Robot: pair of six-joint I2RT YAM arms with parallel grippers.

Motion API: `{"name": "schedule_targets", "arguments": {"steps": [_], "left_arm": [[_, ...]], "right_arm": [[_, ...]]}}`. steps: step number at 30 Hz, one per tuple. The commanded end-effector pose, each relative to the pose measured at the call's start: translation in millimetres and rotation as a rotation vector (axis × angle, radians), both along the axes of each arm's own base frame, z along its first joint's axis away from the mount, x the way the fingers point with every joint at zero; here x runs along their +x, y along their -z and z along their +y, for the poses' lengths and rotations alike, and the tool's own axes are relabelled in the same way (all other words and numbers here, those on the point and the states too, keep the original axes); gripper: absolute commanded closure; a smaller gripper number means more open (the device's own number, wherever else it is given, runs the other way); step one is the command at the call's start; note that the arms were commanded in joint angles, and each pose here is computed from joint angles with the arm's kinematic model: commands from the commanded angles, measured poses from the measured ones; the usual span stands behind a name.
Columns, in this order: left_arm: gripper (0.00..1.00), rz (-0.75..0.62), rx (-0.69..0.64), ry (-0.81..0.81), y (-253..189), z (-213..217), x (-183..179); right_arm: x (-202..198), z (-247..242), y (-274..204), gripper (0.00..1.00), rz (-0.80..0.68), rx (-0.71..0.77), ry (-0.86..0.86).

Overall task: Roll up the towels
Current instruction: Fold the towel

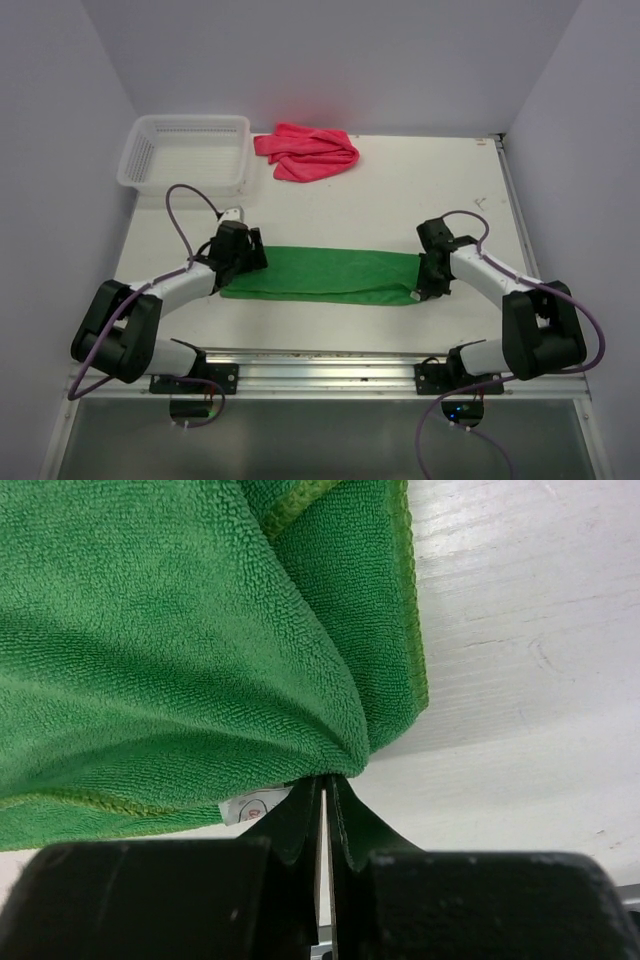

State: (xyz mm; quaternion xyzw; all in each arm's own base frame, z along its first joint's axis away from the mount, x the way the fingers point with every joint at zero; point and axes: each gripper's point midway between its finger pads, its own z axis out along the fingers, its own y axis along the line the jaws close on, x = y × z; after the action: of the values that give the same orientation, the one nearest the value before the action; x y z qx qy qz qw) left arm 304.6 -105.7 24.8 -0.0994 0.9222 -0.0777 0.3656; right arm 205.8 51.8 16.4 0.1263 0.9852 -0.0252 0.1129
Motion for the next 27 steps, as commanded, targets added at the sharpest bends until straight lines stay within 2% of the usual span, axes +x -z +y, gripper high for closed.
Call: {"name": "schedule_targets", "arguments": {"steps": [1, 7, 16, 18, 19, 21, 22, 26, 27], "left_arm": [[0.22, -0.018, 0.016, -0.067, -8.5, 15.2, 4.3], [0.22, -0.019, 0.023, -0.084, -10.4, 23.9, 7.6], [0.22, -0.007, 0.012, -0.086, -5.9, 24.7, 8.8], [0.22, -0.012, 0.002, -0.079, -6.8, 22.9, 8.2], [0.22, -0.013, 0.001, -0.077, -7.1, 22.9, 7.5], [0.21, -0.024, -0.012, -0.066, -11.0, 21.0, 5.8], [0.21, -0.080, -0.044, -0.048, -22.1, 15.4, 11.7], [0.21, -0.147, -0.145, 0.025, -43.2, -4.2, 12.6], [0.20, -0.167, -0.162, 0.037, -51.3, -7.7, 13.8]], "right_arm": [[-0.8, 1.8, -6.5, 1.00, 0.023, 0.007, -0.018], [1.3, -6.3, -12.4, 1.00, 0.035, -0.044, -0.040], [-1.6, 5.8, -13.5, 1.00, 0.046, 0.009, -0.098], [-4.8, 12.8, -9.6, 0.92, 0.077, 0.048, -0.113], [-4.9, 14.5, -9.8, 0.82, 0.080, 0.055, -0.117], [-5.7, 16.3, -15.6, 0.74, 0.075, 0.067, -0.118], [-1.1, 18.3, -27.4, 0.63, 0.029, 0.081, -0.110], [11.3, 13.2, -50.5, 0.40, -0.096, 0.064, -0.059], [16.4, 11.4, -57.1, 0.38, -0.139, 0.059, -0.048]]}}
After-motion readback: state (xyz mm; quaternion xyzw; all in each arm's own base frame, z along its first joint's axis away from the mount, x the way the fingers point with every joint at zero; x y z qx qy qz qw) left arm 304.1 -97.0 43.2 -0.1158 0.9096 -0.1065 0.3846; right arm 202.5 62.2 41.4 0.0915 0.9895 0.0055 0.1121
